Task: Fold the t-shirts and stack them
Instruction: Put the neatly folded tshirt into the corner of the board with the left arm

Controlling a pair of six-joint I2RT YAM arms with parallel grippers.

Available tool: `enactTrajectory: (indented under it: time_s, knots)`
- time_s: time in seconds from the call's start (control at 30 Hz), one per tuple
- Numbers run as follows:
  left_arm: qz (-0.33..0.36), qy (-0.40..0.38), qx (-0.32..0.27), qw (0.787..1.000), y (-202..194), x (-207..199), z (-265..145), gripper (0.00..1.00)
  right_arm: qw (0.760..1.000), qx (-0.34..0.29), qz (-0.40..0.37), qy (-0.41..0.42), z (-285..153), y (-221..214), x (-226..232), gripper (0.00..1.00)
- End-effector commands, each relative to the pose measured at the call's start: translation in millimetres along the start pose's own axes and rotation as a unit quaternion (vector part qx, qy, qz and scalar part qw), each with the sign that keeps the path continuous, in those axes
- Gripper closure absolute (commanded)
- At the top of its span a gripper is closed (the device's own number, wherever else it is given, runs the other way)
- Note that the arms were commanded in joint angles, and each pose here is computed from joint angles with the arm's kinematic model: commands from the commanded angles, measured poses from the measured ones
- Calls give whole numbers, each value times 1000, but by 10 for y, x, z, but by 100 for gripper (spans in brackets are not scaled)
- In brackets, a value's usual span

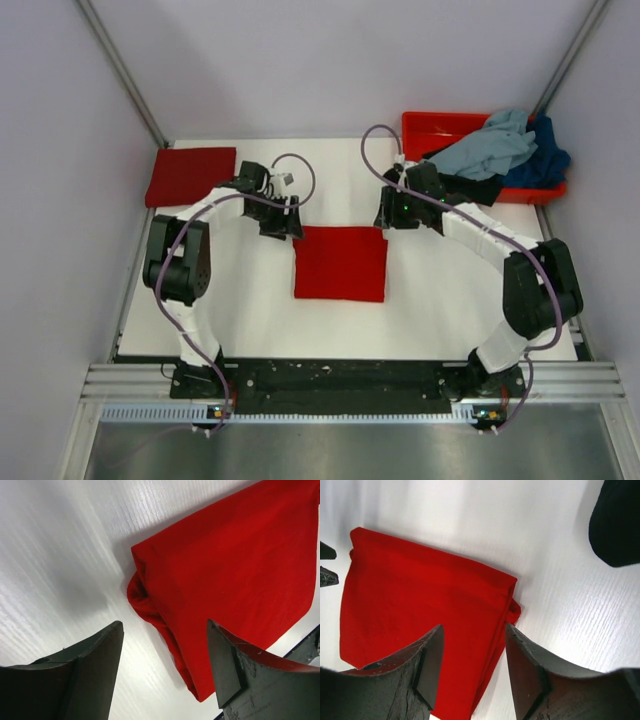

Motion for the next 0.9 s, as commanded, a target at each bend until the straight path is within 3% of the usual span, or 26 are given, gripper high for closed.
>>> enactTrajectory:
  time_s: [0.0,0.2,0.27,0.33,0.37,0.4,0.47,0.6,0.87]
  knots:
    - [-29,-34,5,999,-27,-41,167,29,999,16,2,-28,-47,-155,-180,48]
    - [-46,-75,36,995,-170,-174,412,32,999,10,-5,-30,-143,-197,-208,48]
    - [-56,-106,49,992,-214,-288,500,39,1000,4,-8,-24,-201,-177,-175,48]
    - [-69,-134,55,987,-219,-348,537,60,1000,-7,-12,-23,-269,-153,-167,46]
    - [-75,-145,55,985,-215,-360,534,82,999,-14,-13,-26,-302,-135,-180,41]
    - [-79,-150,51,984,-179,-353,514,100,999,-17,-15,-29,-329,-131,-188,28]
    - [-85,-154,32,984,-73,-310,426,100,999,-23,-17,-30,-381,-132,-213,2]
    - [-39,-115,-6,993,198,-139,129,100,998,-35,-24,-37,-464,-124,-268,1]
    - [-12,-63,-1,998,337,430,-206,100,995,-51,-43,-69,-578,-115,-404,1]
Point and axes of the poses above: each gripper's point midway between its finger pads, its own z axis out along the fingers, its own x axis along the line the jaws close on, y = z × x, the point moved 1 cm from there along -z, back along the fingers, and after that the axes turned 12 degrees about z, right-handed, at the moved point
